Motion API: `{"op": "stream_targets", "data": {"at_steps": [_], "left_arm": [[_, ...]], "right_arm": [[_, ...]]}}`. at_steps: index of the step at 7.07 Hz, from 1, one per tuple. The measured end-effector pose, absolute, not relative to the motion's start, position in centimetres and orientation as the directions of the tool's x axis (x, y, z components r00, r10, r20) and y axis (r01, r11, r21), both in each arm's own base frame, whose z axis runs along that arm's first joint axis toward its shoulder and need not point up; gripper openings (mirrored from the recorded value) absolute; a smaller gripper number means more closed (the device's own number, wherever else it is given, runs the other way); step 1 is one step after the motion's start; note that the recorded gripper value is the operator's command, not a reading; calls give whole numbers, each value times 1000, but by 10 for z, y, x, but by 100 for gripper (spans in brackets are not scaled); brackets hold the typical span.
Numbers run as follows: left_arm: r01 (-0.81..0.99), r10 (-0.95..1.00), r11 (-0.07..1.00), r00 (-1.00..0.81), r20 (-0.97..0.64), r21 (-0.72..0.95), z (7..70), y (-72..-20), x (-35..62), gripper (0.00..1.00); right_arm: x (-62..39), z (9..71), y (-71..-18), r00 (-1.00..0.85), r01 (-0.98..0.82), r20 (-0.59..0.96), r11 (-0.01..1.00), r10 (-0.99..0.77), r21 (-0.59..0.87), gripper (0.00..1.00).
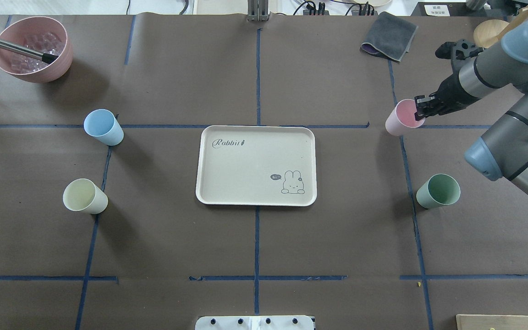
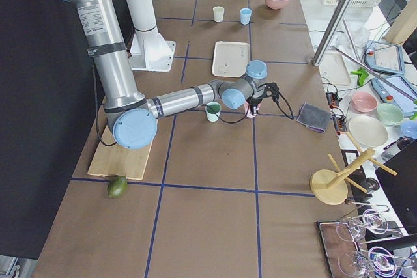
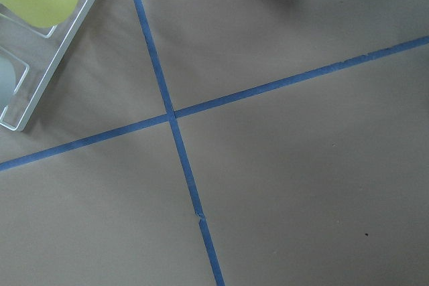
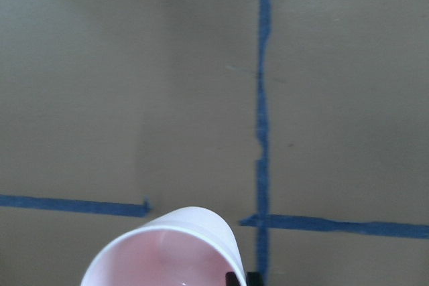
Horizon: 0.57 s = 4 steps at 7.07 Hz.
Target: Place all cups on tray
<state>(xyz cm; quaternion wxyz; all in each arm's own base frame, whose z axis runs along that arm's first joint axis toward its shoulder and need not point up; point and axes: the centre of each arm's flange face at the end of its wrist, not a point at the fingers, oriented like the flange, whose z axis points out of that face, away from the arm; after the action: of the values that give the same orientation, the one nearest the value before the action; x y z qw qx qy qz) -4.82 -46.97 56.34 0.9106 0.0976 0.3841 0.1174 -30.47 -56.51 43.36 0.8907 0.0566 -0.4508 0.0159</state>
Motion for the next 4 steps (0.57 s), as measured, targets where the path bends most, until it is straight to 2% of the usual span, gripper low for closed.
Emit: {"op": "stream_targets", "data": {"at_steps": [4], "left_arm": [[-140, 286, 955, 677, -678, 263, 566, -470, -48, 100]], "right_arm": [[-442, 298, -542, 568, -223, 787, 966, 239, -133, 1]]}}
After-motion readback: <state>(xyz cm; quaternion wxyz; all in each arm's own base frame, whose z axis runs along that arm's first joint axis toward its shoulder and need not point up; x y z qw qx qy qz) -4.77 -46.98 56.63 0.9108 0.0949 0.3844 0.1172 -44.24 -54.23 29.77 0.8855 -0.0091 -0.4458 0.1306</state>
